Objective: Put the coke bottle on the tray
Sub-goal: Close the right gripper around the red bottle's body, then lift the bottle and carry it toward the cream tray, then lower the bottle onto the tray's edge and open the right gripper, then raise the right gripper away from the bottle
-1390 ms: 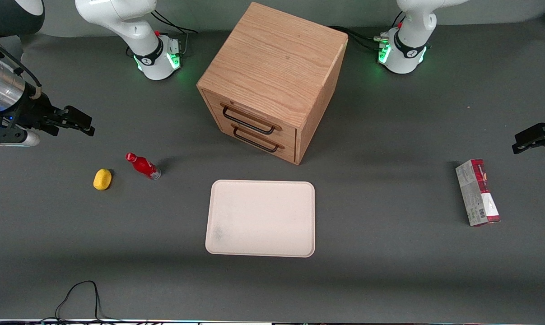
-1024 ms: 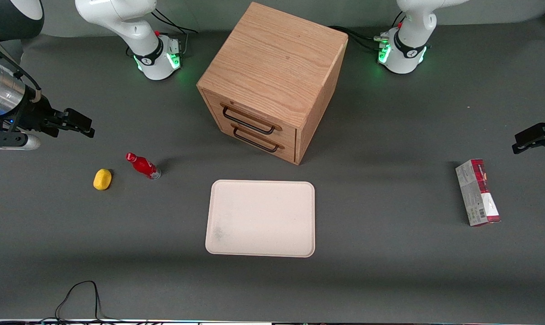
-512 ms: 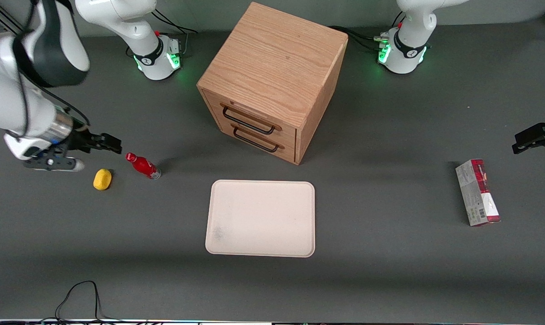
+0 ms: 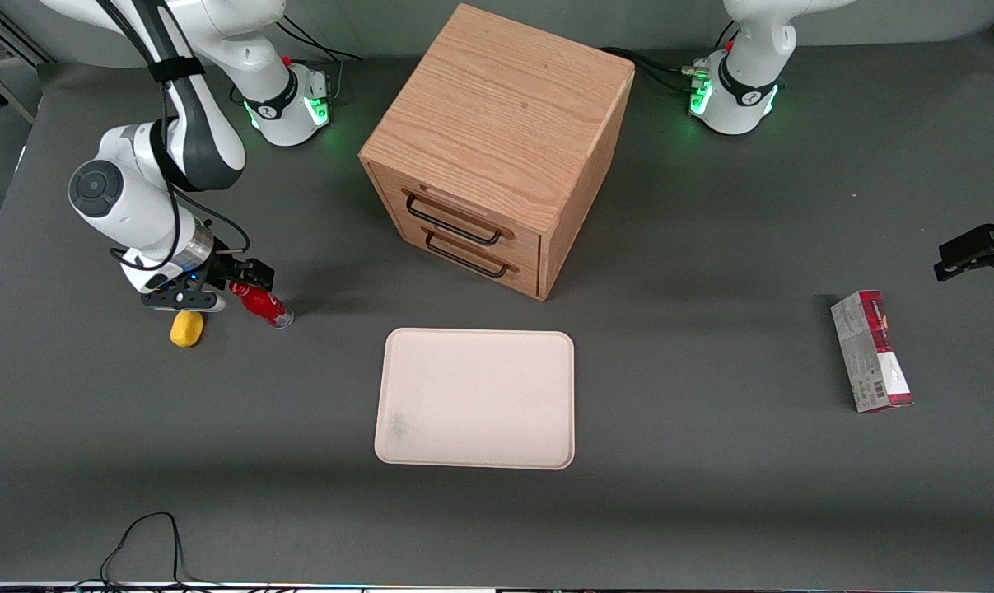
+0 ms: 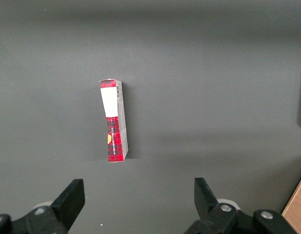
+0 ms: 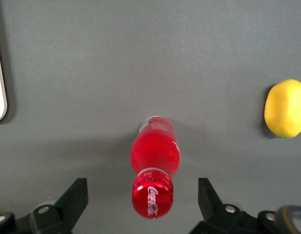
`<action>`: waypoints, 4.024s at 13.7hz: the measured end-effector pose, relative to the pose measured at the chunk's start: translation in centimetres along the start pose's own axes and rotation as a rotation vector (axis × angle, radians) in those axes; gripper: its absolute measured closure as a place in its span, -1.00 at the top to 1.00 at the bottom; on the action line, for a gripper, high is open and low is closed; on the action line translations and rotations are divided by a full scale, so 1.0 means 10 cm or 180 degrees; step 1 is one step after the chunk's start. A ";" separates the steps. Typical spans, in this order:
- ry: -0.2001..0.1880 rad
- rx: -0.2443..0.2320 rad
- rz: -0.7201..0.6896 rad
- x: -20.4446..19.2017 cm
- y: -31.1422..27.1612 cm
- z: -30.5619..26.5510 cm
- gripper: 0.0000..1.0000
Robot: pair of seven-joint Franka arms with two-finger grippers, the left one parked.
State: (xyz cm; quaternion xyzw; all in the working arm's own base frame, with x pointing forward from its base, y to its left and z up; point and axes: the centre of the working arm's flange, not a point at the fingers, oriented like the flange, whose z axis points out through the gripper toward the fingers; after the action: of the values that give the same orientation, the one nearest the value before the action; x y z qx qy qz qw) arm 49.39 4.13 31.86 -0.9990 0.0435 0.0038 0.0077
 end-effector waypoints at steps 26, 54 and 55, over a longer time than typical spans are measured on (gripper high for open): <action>-0.0208 -0.0054 -0.0487 1.01 -0.85 -2.80 -0.31; 0.0298 0.0224 -0.0520 1.81 -2.23 -1.27 1.00; 0.0256 0.0213 -0.0406 1.69 -1.91 -1.45 1.00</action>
State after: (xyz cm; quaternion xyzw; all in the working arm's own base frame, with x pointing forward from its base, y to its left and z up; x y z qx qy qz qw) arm 67.96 21.47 46.53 -0.9983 -0.0199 -0.0383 0.0396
